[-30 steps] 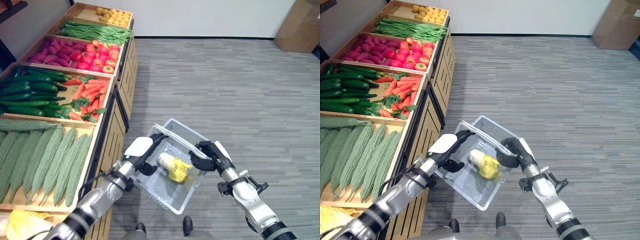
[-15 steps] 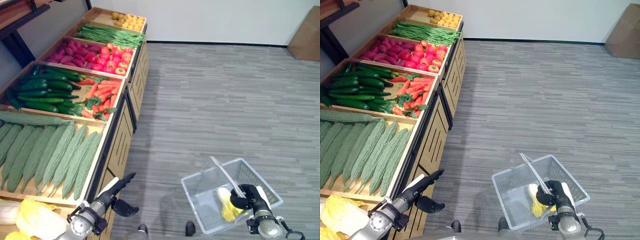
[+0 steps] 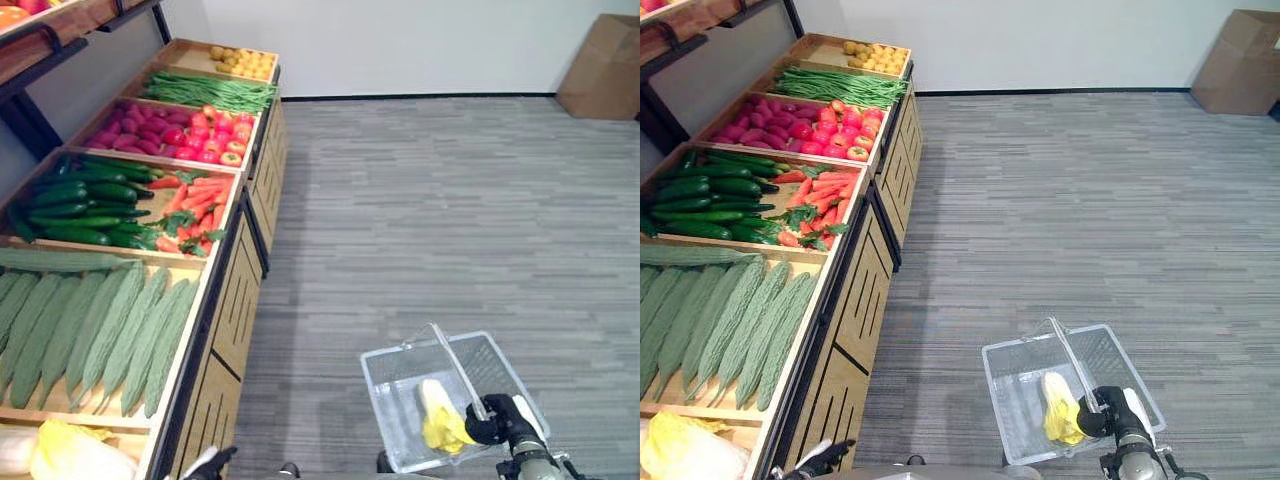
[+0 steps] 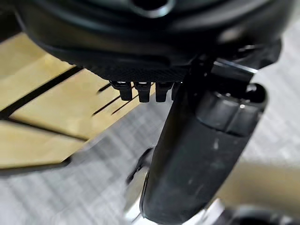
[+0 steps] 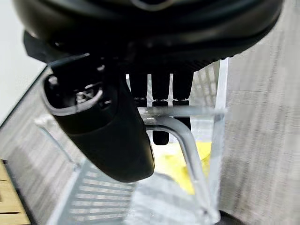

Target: Get the vegetables into the basket

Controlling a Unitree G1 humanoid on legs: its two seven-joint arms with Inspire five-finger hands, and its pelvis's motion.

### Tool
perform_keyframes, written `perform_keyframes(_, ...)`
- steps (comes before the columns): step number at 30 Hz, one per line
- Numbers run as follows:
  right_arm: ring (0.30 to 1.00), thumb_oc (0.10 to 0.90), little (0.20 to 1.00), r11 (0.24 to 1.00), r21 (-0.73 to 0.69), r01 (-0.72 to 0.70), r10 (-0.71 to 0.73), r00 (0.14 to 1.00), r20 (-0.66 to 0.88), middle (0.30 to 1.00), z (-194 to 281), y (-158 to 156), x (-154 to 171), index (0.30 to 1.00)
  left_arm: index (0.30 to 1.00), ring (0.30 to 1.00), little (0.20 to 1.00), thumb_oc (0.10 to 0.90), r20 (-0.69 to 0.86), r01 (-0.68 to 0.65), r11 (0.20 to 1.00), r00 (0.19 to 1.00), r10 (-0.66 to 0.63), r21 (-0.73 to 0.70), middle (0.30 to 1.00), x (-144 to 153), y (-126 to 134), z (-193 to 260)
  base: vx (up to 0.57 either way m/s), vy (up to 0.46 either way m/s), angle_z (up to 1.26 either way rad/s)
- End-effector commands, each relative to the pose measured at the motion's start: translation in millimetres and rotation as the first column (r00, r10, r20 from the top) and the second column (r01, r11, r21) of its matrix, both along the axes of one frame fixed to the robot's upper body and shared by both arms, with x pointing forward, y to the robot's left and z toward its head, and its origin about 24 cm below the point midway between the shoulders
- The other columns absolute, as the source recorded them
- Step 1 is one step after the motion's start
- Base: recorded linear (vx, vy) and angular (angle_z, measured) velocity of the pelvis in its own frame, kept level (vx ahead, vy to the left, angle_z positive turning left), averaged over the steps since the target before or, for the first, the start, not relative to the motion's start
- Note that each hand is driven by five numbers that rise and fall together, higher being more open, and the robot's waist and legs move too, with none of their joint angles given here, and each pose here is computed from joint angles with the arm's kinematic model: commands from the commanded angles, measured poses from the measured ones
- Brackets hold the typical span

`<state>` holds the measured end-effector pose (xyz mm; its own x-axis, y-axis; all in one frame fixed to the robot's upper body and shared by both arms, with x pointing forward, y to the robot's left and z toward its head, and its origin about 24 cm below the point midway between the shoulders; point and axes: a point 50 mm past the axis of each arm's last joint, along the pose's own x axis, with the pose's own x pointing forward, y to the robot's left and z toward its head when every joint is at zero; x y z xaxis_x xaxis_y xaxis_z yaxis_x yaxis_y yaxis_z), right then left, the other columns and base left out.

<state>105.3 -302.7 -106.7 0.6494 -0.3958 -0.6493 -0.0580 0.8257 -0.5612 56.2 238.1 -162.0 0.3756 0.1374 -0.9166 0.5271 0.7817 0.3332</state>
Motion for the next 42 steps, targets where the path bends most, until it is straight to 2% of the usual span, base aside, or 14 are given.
perform_keyframes(1, 0.300, 0.400, 0.300, 0.991, -0.091, -0.093, 0.112, 0.964, 0.241, 0.300, 40.0, -7.1, 54.5, 0.300, 1.000, 1.000, 1.000, 0.900, 0.074, -0.090, 0.992, 0.994, 0.083, 0.092, 1.000, 22.2, 22.7, 8.0, 0.05, -0.043, -0.08)
perform_keyframes(8, 0.300, 0.400, 0.300, 0.986, -0.114, -0.119, 0.142, 0.963, 0.231, 0.300, 42.8, -9.2, 55.3, 0.300, 1.000, 1.000, 1.000, 0.900, 0.046, -0.116, 0.983, 0.993, 0.111, 0.140, 1.000, 14.9, 24.4, 5.8, 0.05, -0.073, -0.05)
perform_keyframes(12, 0.300, 0.400, 0.300, 0.982, -0.125, -0.145, 0.173, 0.949, 0.262, 0.300, 48.8, -5.3, 66.1, 0.300, 1.000, 1.000, 1.000, 0.900, 0.059, -0.145, 0.971, 0.989, 0.136, 0.190, 1.000, 19.8, 26.8, 6.8, 0.06, -0.126, 0.00)
perform_keyframes(14, 0.300, 0.400, 0.300, 0.978, -0.132, -0.160, 0.192, 0.939, 0.286, 0.300, 55.1, -6.2, 69.0, 0.300, 1.000, 1.000, 1.000, 0.900, 0.092, -0.199, 0.963, 0.978, 0.185, 0.183, 1.000, 24.1, 27.2, 7.9, 0.12, -0.288, 0.01)
perform_keyframes(22, 0.300, 0.400, 0.300, 0.976, -0.148, -0.158, 0.199, 0.924, 0.327, 0.300, 66.8, -11.2, 73.9, 0.300, 1.000, 1.000, 1.000, 0.900, 0.104, -0.243, 0.958, 0.968, 0.228, 0.154, 1.000, 25.1, 21.2, 6.4, 0.07, -0.097, 0.15)
perform_keyframes(30, 0.300, 0.400, 0.300, 0.979, -0.153, -0.132, 0.180, 0.916, 0.359, 0.300, 69.7, -10.5, 78.8, 0.300, 1.000, 1.000, 1.000, 0.900, 0.093, -0.203, 0.965, 0.977, 0.190, 0.165, 1.000, 24.7, 19.3, 5.7, 0.15, 0.045, 0.26)
perform_keyframes(35, 0.300, 0.400, 0.300, 0.979, -0.115, -0.166, 0.196, 0.918, 0.346, 0.300, 62.4, 2.7, 76.6, 0.300, 1.000, 1.000, 1.000, 0.900, 0.072, -0.186, 0.965, 0.982, 0.175, 0.187, 1.000, 13.7, 25.4, 5.9, 0.25, 0.228, -0.85)
perform_keyframes(42, 0.300, 0.400, 0.300, 0.982, -0.072, -0.174, 0.188, 0.914, 0.360, 0.300, 58.7, 16.4, 81.2, 0.300, 1.000, 1.000, 1.000, 0.900, 0.109, -0.159, 0.966, 0.984, 0.139, 0.202, 1.000, 24.6, 31.9, 10.7, 0.10, 0.230, -0.29)
